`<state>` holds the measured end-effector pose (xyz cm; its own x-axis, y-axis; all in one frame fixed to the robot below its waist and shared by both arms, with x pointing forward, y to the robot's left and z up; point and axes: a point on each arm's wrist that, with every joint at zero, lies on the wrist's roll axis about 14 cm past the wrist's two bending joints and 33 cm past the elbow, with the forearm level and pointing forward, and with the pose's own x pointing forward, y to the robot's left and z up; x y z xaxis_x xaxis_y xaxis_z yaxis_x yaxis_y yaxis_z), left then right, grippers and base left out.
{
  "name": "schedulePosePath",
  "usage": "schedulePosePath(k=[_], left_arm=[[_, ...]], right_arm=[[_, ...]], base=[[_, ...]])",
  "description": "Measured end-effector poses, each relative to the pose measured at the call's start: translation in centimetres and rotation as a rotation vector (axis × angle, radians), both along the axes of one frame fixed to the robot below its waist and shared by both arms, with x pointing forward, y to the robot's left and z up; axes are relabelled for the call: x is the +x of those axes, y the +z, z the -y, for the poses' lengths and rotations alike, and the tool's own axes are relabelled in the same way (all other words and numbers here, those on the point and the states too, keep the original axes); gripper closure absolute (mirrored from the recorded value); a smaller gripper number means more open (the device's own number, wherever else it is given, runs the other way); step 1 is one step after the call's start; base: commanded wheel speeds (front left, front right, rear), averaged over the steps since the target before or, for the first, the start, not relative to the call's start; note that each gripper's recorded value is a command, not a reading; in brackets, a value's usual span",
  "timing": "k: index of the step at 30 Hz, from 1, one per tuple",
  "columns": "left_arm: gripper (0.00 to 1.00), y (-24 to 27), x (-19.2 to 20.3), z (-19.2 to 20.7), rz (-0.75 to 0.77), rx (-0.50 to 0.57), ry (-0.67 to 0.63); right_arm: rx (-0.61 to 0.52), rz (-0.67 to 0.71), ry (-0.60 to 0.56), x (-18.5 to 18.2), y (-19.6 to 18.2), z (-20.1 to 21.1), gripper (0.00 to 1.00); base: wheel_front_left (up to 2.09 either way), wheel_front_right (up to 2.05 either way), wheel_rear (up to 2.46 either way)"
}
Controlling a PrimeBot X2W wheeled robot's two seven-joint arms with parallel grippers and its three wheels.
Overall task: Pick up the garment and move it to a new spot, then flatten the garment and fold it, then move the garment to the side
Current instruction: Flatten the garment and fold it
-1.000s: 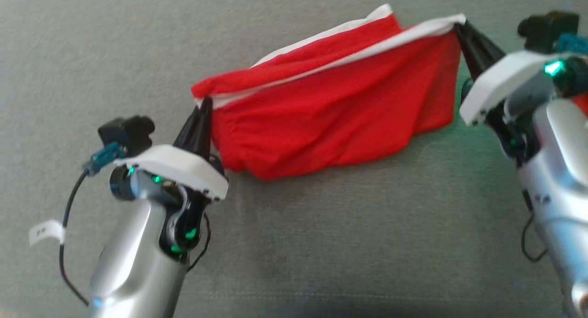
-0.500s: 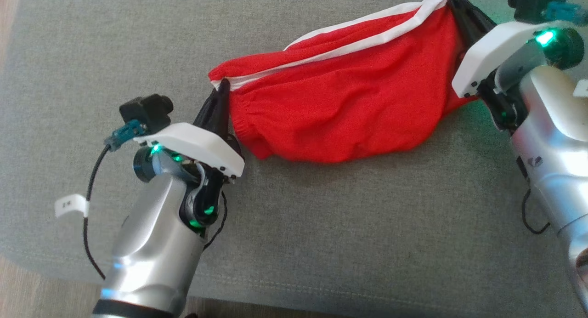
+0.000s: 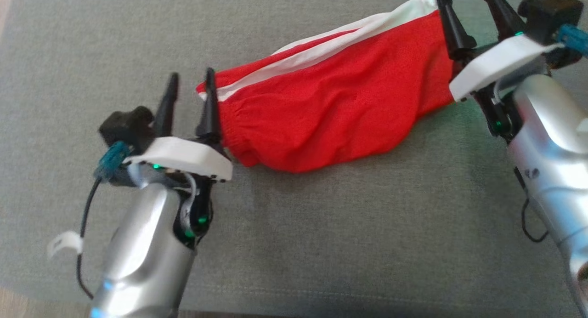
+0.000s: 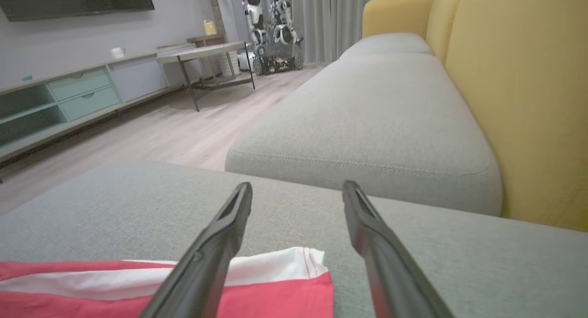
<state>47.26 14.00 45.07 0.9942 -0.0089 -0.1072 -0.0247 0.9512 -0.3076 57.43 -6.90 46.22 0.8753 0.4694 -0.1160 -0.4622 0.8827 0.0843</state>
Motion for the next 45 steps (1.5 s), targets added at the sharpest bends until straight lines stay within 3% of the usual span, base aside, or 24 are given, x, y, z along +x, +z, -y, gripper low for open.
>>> schedulePosePath(k=[4,11,26,45], left_arm=[[0.0,2.4,-0.4,0.0,0.089,0.056,0.002],[0.0,4.1,-1.0,0.8,0.155,0.119,-0.028],[0.0,1.5,-3.8,2.3,0.082,0.183,-0.107],[0.0,0.8,-4.1,2.5,0.06,0.19,-0.119]], right_arm=[[0.03,0.076,-0.057,-1.3,2.0,2.4,0.0],[0.042,0.095,-0.158,-5.5,1.4,5.8,0.0],[0.037,0.038,-0.311,-13.6,1.0,8.7,0.0],[0.019,0.039,-0.316,-14.0,2.2,8.7,0.0]], base=[[0.0,0.0,0.0],[0.0,0.0,0.0],[0.0,0.0,0.0],[0.0,0.0,0.0]])
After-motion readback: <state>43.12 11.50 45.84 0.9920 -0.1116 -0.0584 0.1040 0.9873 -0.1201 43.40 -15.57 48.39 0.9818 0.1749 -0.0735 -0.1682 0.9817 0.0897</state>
